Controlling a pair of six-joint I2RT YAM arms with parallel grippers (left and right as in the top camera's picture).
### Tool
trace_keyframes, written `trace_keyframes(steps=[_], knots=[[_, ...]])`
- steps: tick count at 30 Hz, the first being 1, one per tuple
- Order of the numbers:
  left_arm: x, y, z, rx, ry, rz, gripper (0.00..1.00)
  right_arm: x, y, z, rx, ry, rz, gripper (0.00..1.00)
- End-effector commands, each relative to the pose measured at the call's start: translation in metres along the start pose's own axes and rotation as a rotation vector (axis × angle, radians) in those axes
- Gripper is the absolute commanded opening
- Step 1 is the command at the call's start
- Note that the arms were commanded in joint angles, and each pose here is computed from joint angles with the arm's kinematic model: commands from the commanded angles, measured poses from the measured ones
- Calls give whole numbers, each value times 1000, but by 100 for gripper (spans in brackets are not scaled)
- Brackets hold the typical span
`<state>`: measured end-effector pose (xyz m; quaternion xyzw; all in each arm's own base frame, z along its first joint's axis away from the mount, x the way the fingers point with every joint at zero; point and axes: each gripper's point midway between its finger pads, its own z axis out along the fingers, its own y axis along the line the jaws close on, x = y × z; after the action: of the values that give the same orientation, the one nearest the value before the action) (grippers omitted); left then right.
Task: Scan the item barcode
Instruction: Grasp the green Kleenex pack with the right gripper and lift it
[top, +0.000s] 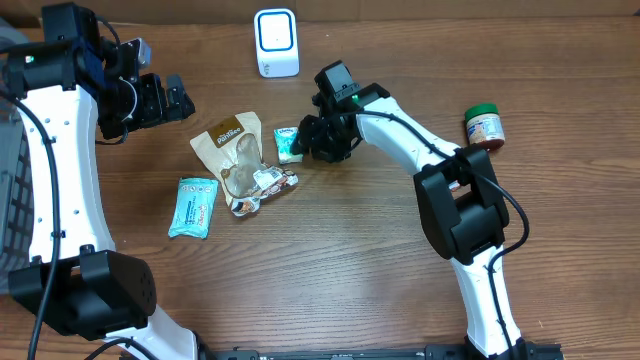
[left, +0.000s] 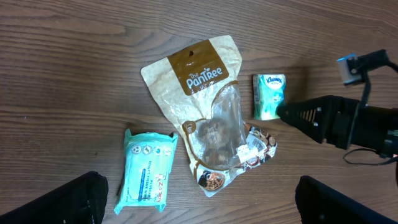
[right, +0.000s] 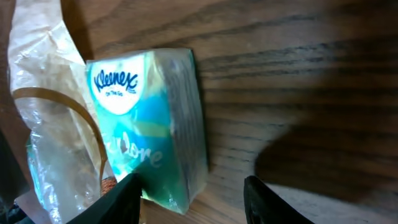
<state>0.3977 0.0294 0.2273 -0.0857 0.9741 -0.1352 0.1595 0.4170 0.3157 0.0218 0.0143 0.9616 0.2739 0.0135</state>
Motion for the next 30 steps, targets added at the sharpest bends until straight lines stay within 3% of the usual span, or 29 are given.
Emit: trace_keyframes(steps=[1,11,17,20,25,30], knots=[[-1,-6,-9,3,-25,34,99,3,7,5,-16,1,-11,50],[-1,-6,-9,3,-25,34,100,11,9,25,16,4,-37,40],[-1,-6,-9,3,-25,34,99,11,7,24,-3,25,-15,10],[-1,-6,-9,3,-25,34,100,12,10,19,-63,59,-5,4],[-1,-6,-9,3,-26,34,99,15,32,-17,-297,162,-65,4],[-1,-6,-9,3,-26,34,99,27,79,-95,-751,255,-216,4]])
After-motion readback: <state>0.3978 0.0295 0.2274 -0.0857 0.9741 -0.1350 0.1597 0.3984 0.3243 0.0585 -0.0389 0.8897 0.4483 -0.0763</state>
